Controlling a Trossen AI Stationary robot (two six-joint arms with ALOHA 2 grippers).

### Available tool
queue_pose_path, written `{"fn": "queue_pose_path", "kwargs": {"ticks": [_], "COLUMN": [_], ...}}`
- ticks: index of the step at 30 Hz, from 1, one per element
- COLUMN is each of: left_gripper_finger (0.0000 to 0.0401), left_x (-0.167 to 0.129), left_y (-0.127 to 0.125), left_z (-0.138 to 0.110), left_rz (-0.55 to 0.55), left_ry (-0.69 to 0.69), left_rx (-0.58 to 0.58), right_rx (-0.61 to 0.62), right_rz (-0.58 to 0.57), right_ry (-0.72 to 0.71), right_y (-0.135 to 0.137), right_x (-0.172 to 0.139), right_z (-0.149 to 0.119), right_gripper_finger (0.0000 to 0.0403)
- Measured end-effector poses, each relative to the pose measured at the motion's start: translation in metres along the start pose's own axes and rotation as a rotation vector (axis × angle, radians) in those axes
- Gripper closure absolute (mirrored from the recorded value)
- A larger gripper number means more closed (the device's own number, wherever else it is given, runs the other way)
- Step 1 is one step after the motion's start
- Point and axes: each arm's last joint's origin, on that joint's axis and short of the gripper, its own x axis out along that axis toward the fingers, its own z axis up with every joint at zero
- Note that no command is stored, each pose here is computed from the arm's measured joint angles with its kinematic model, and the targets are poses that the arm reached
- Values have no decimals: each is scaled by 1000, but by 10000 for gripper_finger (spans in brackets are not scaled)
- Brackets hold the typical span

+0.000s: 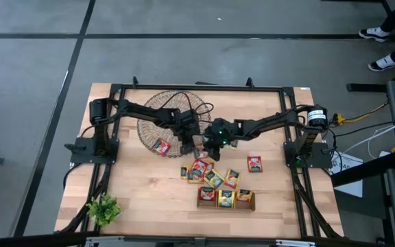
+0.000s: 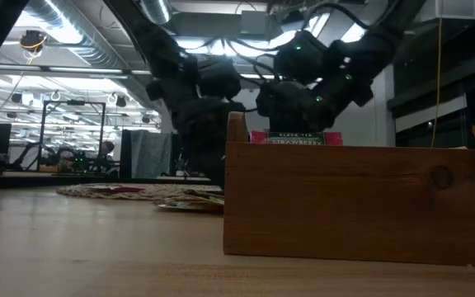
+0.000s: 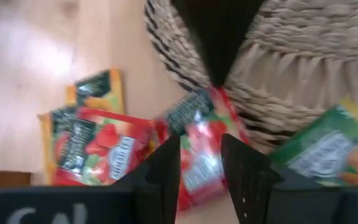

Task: Pick & Place Tea
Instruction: Put the red tea bag into the left section of the wooden organizer

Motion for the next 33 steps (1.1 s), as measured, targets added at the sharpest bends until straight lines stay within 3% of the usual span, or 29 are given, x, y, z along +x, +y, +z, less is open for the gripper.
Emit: {"fn": "queue_pose_path", "kwargs": {"ticks": [5, 13, 27, 33], "left_gripper_finger": [400, 399, 399, 399], "left_x": [-13, -21, -18, -18], "left_y": [-13, -26, -31, -31], "left_z": [3, 4, 4, 5], "left_rz": [36, 37, 86, 85], "left_ry": [-20, -28, -30, -33], "left_rx": [89, 126, 142, 134], "right_rx": [-61, -125, -78, -46], "right_rz": [-38, -39, -29, -12], "right_ry": [31, 18, 127, 167], "right_y": [1, 6, 5, 5], "right_x": [-4, -9, -10, -10], "right_z": [16, 36, 27, 23], "right_gripper_finger": [285, 285, 286, 333]}}
